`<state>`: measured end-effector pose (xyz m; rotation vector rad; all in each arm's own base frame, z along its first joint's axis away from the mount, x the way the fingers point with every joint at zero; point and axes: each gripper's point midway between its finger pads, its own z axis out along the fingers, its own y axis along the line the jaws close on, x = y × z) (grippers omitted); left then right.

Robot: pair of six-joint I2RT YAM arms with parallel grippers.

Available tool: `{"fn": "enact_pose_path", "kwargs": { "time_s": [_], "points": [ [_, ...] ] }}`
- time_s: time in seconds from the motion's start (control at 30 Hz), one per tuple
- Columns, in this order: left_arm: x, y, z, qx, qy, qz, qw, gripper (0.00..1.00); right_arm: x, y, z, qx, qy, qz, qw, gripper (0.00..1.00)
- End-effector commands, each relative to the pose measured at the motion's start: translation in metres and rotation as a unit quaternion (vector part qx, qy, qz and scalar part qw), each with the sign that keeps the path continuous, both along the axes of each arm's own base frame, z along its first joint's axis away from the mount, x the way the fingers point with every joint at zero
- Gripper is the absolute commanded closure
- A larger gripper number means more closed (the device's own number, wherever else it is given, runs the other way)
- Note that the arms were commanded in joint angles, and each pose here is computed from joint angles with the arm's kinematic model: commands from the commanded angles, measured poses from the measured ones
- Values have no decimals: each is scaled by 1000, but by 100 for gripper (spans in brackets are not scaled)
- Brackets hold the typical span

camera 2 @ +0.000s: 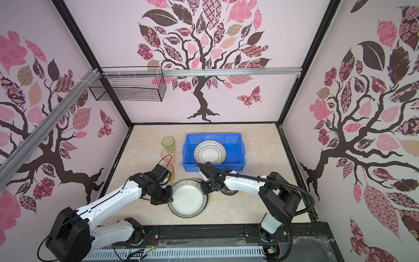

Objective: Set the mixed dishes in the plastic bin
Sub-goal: 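Tilt up the striped plate with the left gripper while the right holds its edge, then lift the striped plate with the left gripper while the right gripper withdraws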

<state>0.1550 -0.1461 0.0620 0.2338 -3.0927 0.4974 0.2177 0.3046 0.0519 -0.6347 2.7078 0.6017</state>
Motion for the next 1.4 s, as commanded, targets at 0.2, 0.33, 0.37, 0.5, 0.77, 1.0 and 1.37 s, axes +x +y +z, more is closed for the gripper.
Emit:
{"fn": "enact_pose_path", "kwargs": {
  "time_s": [0.2,0.33,0.37,0.5,0.77,1.0,1.37],
  "points": [
    [10,0,6,10,-27,-17,999,100,-18,14,11,27,26,26,999,85],
    [10,1,8,10,-32,-15,999,100,-17,17,19,37,23,26,999,84],
    [10,1,9,10,-33,-15,999,100,-17,17,20,39,22,26,999,84],
    [12,-1,11,3,-40,-17,999,100,-15,21,30,51,16,26,998,84],
    [14,1,15,7,-50,-16,999,100,-12,26,51,73,-1,28,997,84],
    [17,5,20,19,-57,-18,998,100,-9,29,75,97,-24,30,994,83],
    [21,7,39,24,-75,-28,997,100,2,22,111,116,-87,18,989,74]
  ]
}}
